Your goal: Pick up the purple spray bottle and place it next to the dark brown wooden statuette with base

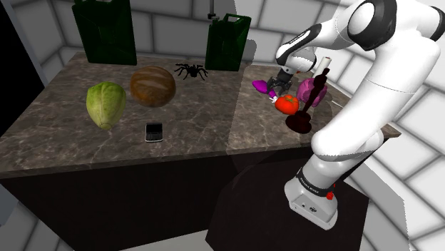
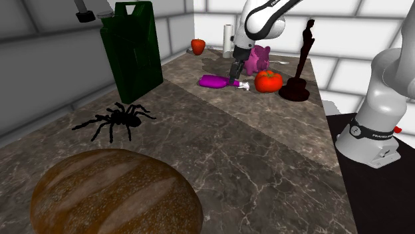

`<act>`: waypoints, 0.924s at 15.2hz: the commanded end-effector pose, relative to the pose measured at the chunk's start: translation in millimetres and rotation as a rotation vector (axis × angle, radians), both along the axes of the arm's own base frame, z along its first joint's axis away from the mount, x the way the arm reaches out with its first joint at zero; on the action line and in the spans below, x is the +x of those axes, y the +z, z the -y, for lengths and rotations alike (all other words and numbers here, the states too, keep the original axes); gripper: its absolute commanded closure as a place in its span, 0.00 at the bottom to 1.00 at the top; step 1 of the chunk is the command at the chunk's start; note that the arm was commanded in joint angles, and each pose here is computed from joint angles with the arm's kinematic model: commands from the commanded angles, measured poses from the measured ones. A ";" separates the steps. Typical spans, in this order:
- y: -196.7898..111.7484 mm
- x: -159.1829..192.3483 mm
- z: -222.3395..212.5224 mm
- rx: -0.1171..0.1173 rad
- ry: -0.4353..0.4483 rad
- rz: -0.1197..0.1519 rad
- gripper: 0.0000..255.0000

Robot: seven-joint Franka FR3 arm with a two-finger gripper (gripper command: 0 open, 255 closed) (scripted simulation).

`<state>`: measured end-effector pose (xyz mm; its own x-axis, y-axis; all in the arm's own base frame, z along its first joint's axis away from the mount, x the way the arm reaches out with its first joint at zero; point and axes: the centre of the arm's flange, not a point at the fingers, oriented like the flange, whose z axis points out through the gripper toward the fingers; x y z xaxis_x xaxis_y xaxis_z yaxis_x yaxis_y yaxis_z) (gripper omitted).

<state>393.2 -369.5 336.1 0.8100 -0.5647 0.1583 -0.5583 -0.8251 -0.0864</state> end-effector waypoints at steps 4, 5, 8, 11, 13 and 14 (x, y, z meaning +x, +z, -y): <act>26.0 -4.7 -0.5 0.000 0.000 0.000 0.00; 39.0 -7.1 -0.7 0.000 0.000 0.000 0.00; 49.2 -9.0 -0.9 0.000 0.000 0.000 0.00; 49.2 -9.0 -0.9 0.000 0.000 0.000 0.00; 49.2 -9.0 -0.9 0.000 0.000 0.000 0.00; 49.2 -9.0 -0.9 0.000 0.000 0.000 0.00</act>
<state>384.3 -368.6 385.3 0.8100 -0.5647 0.1583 -0.5583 -0.8251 -0.0864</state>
